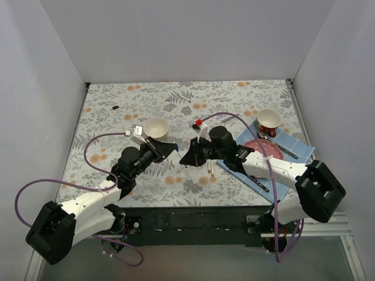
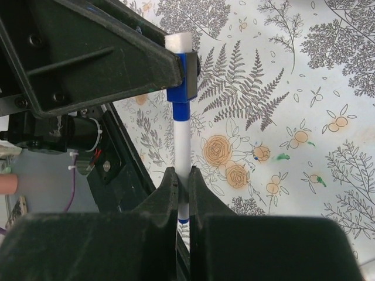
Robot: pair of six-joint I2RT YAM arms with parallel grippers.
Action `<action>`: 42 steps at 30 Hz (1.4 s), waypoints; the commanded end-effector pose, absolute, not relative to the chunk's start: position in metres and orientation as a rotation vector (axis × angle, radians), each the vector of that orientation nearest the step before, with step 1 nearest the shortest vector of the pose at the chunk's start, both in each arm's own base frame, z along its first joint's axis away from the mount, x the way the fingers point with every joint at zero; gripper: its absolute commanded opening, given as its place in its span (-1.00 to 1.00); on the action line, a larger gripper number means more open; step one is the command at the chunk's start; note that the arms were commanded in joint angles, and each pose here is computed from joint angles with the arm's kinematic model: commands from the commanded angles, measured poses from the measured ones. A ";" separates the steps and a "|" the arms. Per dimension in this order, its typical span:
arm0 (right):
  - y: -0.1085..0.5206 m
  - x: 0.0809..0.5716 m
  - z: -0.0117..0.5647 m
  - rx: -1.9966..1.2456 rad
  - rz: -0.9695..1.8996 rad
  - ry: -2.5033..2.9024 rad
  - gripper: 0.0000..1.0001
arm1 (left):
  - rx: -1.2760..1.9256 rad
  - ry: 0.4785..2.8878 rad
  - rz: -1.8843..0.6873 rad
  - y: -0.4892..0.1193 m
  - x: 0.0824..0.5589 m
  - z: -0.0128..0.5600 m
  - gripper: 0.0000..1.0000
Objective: Insert the pens into the pen caps
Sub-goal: Push the cap all the way onto the barrel until it clicks, then place the pen on the table with the left arm
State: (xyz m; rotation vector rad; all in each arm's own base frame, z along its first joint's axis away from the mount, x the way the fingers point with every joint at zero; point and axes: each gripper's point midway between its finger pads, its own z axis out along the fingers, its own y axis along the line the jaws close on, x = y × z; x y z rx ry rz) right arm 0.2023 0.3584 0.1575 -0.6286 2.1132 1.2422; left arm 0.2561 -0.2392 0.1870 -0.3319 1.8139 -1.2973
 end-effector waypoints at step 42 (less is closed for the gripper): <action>0.140 0.524 0.060 0.829 0.053 2.417 -0.06 | -0.147 2.441 -0.817 -0.281 0.321 0.102 0.48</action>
